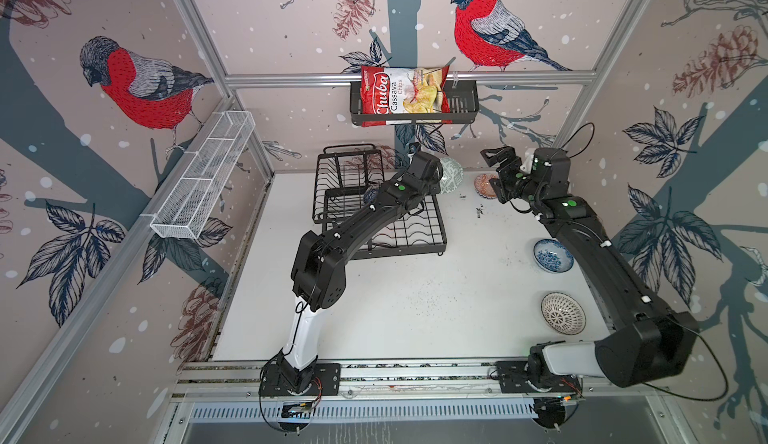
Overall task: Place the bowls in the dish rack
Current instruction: 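Lift the green-pattern bowl with the right gripper toward the left gripper, then carry the held bowl toward the rack while the left gripper draws back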
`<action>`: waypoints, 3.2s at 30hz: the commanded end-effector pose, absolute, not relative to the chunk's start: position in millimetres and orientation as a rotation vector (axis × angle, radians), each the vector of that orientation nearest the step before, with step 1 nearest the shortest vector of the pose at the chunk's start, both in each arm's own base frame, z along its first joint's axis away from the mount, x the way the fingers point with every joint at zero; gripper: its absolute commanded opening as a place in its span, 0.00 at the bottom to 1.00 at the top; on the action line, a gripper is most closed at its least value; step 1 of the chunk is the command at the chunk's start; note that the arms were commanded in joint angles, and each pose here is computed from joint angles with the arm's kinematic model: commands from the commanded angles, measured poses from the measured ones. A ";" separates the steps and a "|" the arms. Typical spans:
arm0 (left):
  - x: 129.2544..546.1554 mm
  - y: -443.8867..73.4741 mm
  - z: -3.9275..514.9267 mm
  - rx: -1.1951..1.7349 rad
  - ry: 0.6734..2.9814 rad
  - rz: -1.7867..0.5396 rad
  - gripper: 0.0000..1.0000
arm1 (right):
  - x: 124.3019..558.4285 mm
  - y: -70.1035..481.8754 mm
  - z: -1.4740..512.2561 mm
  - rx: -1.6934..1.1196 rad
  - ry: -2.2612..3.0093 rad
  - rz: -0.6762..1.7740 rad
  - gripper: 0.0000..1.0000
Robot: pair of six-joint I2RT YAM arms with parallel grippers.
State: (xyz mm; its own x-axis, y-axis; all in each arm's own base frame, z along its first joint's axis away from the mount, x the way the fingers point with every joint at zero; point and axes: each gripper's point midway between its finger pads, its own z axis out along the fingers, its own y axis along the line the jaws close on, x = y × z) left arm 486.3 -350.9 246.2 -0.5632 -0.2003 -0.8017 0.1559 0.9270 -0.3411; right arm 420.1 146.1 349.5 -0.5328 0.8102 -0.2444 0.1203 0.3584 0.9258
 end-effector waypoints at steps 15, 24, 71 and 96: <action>496.3 -350.8 288.7 0.025 1.746 -0.479 0.00 | 416.1 196.2 352.0 1.061 1.695 1.692 1.00; 496.3 -352.4 296.6 0.077 1.698 -0.412 0.00 | 415.9 207.4 338.4 1.112 1.676 1.767 1.00; 427.4 -329.4 302.7 0.099 1.655 -0.176 0.00 | 443.1 246.8 317.3 1.241 1.660 1.857 0.12; 405.0 -323.3 315.8 0.084 1.595 -0.188 0.00 | 422.9 268.6 307.9 1.228 1.766 1.824 0.00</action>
State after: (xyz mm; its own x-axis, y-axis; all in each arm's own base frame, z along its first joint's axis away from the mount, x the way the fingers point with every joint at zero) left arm 411.9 -308.2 285.4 -0.1201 -0.0329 -0.9922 0.0840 0.9955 -0.0432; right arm 422.7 272.4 328.0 -0.5869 0.6848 0.4319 0.3311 -0.2838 0.8999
